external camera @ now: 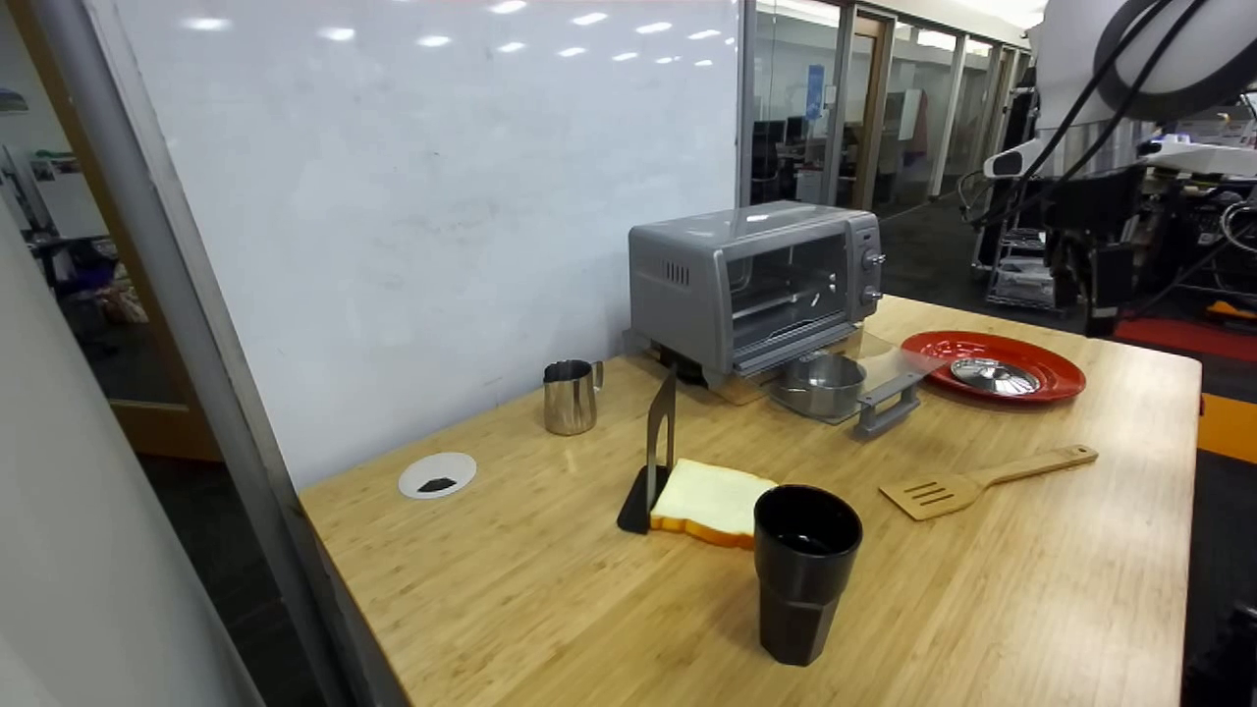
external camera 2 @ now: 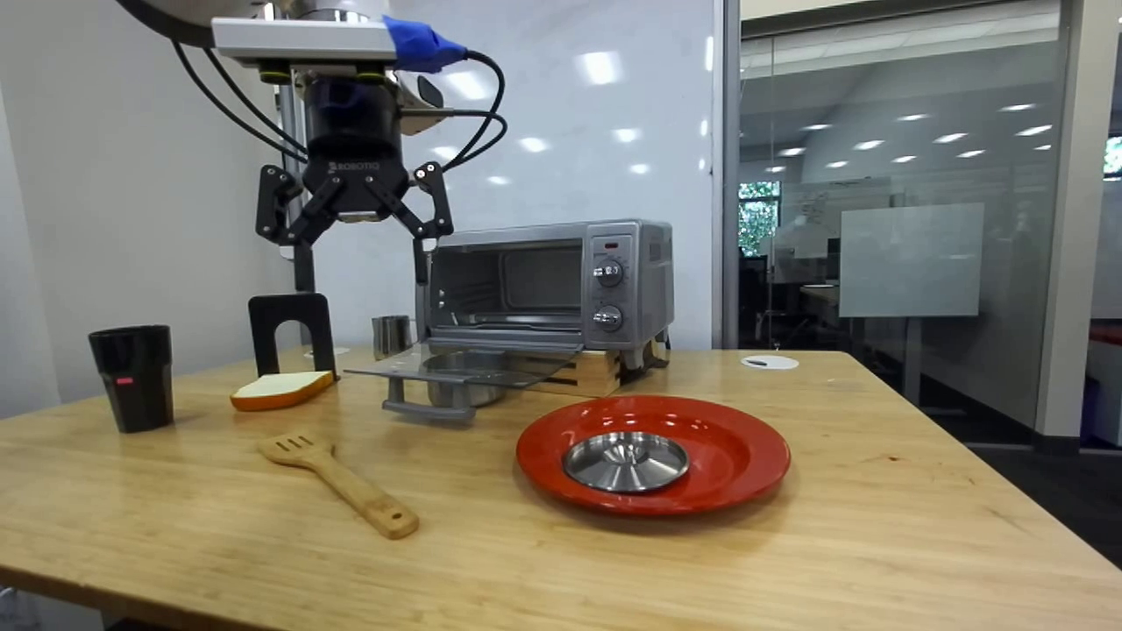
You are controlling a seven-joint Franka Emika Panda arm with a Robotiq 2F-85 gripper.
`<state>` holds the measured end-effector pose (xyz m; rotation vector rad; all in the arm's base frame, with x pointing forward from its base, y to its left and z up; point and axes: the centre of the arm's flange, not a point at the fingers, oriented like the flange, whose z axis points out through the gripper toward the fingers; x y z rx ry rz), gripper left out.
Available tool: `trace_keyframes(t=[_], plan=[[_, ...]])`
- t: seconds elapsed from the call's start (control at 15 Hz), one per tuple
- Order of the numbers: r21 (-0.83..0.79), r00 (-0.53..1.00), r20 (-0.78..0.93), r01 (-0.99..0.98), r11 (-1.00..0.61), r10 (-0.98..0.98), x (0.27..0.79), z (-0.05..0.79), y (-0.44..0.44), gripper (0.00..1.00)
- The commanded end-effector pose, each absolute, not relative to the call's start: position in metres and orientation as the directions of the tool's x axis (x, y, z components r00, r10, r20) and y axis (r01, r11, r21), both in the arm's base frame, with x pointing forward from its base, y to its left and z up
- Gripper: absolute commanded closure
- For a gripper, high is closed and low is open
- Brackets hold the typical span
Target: Use the wooden spatula to place the slice of bread in the mini oven then close the oven door
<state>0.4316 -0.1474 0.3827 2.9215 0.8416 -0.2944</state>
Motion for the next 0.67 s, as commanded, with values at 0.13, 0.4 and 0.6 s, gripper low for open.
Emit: trace_keyframes(t=[0.13, 0.4, 0.6], plan=[[-0.051, 0.664, -0.202, 0.727, -0.684, 0.72, 0.401, 0.367, -0.157, 0.0], [-0.084, 0.525, -0.159, 0.837, -0.541, 0.836, 0.377, 0.335, -0.179, 0.0], [-0.011, 0.473, -0.097, 0.879, -0.476, 0.876, 0.364, 0.314, -0.196, 0.0]])
